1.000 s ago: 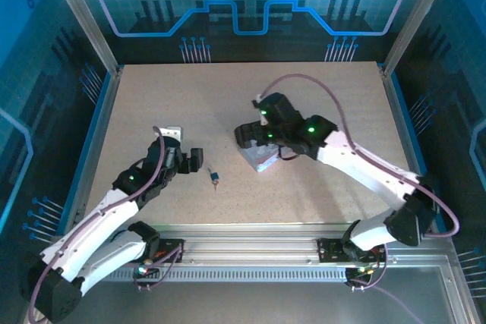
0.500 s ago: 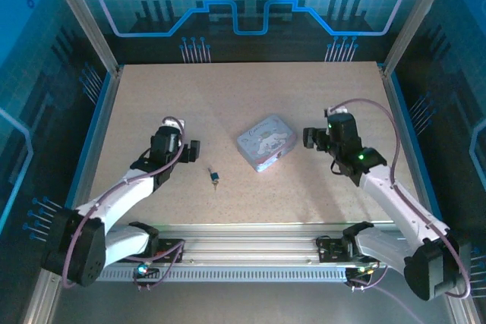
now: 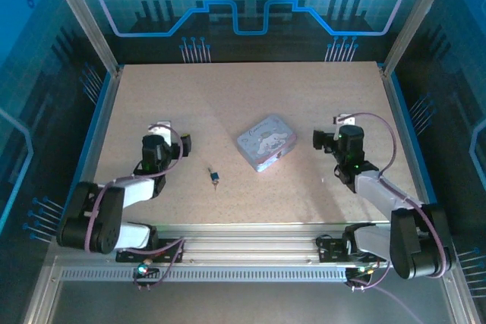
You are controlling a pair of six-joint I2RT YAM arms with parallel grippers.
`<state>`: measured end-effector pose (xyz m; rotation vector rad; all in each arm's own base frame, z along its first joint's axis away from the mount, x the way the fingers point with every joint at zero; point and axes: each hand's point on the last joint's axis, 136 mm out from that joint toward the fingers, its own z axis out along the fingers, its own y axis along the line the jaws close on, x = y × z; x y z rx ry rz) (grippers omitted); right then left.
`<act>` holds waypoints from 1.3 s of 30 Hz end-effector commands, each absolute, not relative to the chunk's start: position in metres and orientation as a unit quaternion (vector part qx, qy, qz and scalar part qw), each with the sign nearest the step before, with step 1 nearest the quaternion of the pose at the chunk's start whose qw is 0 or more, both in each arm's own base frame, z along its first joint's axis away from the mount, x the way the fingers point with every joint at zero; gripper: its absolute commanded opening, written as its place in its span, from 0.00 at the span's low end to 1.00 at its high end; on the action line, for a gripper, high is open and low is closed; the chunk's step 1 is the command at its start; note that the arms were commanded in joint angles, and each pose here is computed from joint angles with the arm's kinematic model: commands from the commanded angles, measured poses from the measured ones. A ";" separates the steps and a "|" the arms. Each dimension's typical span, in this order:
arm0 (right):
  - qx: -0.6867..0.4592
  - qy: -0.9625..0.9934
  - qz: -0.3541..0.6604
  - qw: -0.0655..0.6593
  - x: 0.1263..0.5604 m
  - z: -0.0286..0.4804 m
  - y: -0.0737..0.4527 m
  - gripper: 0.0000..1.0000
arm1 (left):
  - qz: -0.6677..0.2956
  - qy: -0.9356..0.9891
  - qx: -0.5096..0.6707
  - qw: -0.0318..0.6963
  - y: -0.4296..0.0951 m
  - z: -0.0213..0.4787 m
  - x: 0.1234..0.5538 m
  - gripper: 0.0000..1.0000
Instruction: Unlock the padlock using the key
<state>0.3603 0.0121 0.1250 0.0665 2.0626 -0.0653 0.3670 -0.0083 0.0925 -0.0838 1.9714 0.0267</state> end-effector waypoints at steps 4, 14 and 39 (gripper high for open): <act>0.011 0.821 -0.018 0.570 0.378 0.137 0.002 1.00 | 0.007 0.790 -0.011 0.613 -0.013 0.102 0.390 0.99; -0.021 0.830 -0.017 0.558 0.396 0.096 0.014 1.00 | -0.014 0.814 -0.038 0.580 -0.001 0.094 0.398 0.99; -0.008 0.827 -0.050 0.560 0.395 0.096 0.010 1.00 | -0.014 0.814 -0.039 0.579 -0.001 0.094 0.398 0.99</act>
